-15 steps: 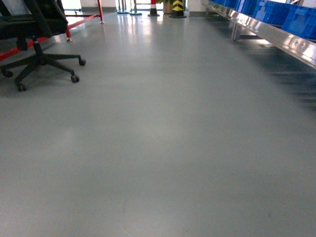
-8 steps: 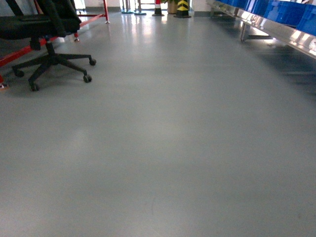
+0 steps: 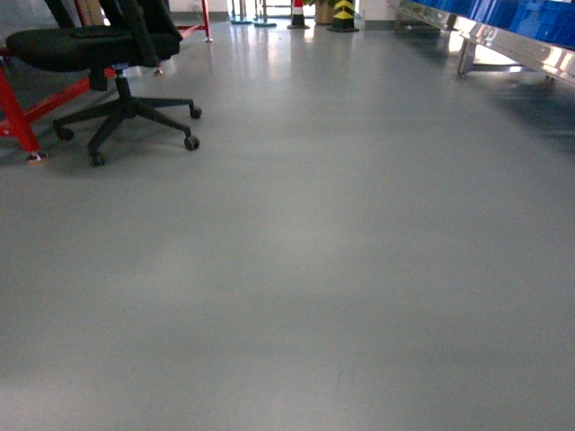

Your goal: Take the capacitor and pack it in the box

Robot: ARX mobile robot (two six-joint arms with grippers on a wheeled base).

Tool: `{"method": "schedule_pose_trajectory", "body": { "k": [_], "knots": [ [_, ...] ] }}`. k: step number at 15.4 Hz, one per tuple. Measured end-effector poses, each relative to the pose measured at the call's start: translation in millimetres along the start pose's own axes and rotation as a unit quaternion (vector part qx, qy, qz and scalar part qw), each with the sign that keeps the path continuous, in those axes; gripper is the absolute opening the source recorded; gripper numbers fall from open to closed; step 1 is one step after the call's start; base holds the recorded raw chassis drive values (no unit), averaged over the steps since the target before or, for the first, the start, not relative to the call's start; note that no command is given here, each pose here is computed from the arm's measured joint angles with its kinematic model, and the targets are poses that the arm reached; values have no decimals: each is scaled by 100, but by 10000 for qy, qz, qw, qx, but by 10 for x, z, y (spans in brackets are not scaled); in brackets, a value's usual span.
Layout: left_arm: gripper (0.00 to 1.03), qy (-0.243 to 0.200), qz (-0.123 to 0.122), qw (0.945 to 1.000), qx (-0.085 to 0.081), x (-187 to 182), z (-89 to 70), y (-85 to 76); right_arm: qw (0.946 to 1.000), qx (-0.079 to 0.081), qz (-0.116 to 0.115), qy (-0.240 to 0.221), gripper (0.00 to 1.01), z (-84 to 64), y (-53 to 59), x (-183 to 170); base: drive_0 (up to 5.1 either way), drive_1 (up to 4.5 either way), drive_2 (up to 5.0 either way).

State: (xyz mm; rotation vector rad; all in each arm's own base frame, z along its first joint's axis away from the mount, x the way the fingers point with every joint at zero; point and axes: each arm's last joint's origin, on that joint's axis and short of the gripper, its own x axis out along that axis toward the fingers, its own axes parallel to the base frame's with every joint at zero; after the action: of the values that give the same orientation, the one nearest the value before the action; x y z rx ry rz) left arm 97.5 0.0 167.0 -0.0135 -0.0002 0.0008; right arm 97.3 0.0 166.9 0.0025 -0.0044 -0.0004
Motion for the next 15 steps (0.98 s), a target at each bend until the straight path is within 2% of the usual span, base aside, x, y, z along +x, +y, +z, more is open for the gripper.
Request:
{"method": "schedule_pose_trajectory", "body": {
  "k": [15],
  "knots": [
    [45,17,4,10000,0,0,-3,0,10000,0,2,6,98,-1,0,0,-495,249,249]
  ]
}}
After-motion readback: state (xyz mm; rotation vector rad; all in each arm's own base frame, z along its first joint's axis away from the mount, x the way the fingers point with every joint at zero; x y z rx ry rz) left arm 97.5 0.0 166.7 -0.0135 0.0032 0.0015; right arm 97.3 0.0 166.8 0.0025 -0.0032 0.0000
